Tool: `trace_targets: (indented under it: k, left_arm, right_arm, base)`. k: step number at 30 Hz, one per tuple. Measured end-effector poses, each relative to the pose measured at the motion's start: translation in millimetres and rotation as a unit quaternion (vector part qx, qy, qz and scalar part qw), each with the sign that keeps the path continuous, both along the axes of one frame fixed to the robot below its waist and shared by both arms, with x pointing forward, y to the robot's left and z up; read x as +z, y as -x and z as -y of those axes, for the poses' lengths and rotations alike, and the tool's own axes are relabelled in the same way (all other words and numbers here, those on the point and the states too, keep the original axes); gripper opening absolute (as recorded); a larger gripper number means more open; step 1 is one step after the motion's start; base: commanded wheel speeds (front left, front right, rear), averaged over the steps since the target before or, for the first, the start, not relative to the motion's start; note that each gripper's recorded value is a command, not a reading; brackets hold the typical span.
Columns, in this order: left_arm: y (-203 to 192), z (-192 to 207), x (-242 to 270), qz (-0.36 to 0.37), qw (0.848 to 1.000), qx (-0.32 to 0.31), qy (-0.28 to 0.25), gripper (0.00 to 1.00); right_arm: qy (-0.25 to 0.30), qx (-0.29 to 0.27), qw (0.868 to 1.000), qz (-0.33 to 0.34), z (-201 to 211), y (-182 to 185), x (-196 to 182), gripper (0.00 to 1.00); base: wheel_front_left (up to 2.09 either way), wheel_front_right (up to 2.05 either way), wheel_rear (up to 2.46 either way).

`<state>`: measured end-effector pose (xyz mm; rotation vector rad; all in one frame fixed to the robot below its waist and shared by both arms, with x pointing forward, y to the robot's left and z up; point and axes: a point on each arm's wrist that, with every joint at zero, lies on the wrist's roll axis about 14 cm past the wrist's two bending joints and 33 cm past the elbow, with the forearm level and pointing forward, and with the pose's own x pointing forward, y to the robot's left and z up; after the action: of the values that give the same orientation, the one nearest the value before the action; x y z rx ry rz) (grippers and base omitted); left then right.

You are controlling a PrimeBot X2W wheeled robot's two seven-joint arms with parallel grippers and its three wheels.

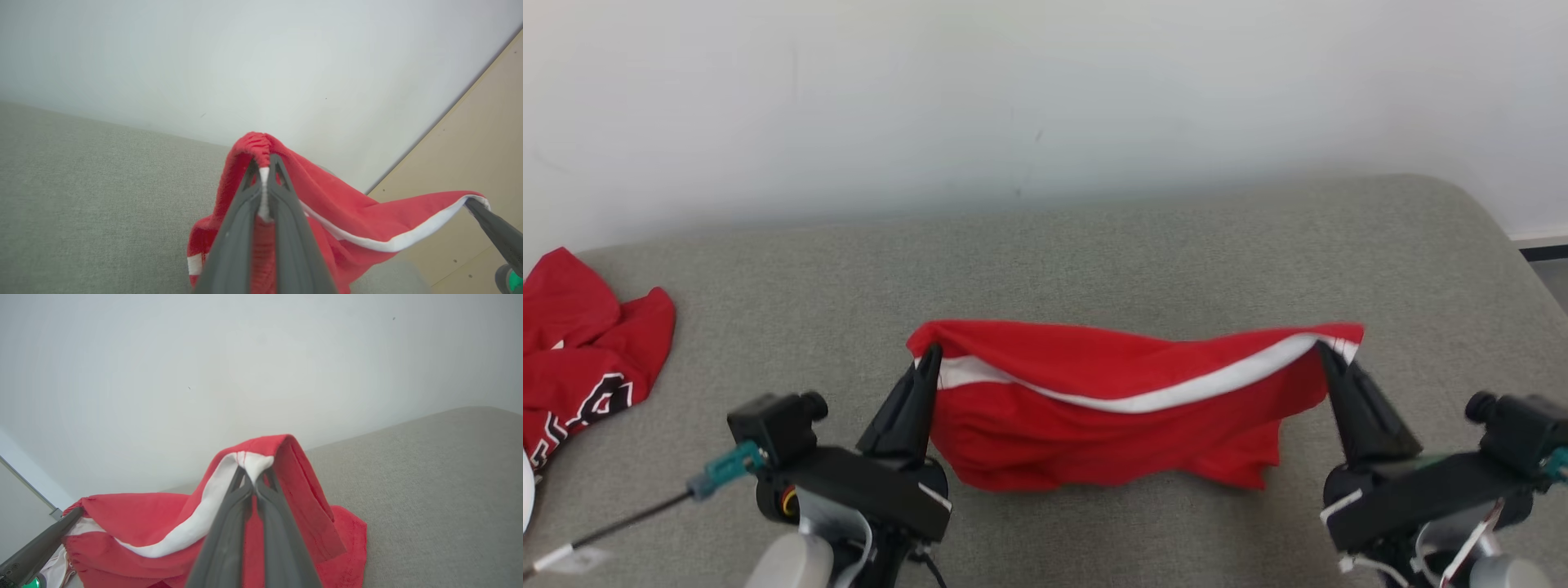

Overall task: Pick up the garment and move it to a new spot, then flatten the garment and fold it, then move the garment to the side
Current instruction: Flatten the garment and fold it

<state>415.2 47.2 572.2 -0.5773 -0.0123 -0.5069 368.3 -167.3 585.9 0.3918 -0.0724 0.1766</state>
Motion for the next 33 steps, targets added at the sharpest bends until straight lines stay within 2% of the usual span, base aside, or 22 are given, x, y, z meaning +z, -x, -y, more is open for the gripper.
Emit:
trace_targets:
  k: [3, 9, 13, 16, 23, 28, 33]
  left_arm:
    - [-3.3, 5.8, 13.0, -0.004, 1.000, -0.017, 0.020, 0.00]
    - [-14.4, 33.8, 68.7, 0.004, 0.994, -0.095, 0.060, 0.00]
    - [-23.8, 46.3, 100.5, 0.016, 0.990, -0.129, 0.047, 0.00]
    - [-36.8, 43.2, 122.2, 0.031, 0.990, -0.124, 0.052, 0.00]
    - [-72.3, 33.1, 168.2, 0.063, 0.987, -0.099, 0.108, 0.00]
    - [-98.8, 38.0, 183.6, 0.068, 0.986, -0.093, 0.122, 0.00]
    - [-136.4, 38.2, 193.6, 0.087, 0.986, -0.069, 0.122, 0.00]
  right_arm:
    - [0.010, -0.001, 1.000, 0.018, 5.6, -3.5, 16.4, 0.00]
    - [0.051, -0.002, 0.996, 0.073, 18.3, -18.0, 72.0, 0.00]
    - [0.083, -0.005, 0.992, 0.098, 27.3, -29.7, 103.8, 0.00]
    - [0.102, -0.006, 0.989, 0.103, 31.6, -39.8, 117.2, 0.00]
    - [0.130, -0.019, 0.983, 0.128, 43.2, -64.0, 151.2, 0.00]
    - [0.145, -0.011, 0.983, 0.115, 39.8, -92.2, 153.5, 0.00]
    - [0.146, -0.007, 0.983, 0.109, 34.6, -136.5, 156.1, 0.00]
  base:
    - [0.00, 0.00, 0.00]
    - [0.00, 0.00, 0.00]
    - [0.00, 0.00, 0.00]
    - [0.00, 0.00, 0.00]
    - [0.00, 0.00, 0.00]
    - [0.00, 0.00, 0.00]
    - [0.00, 0.00, 0.00]
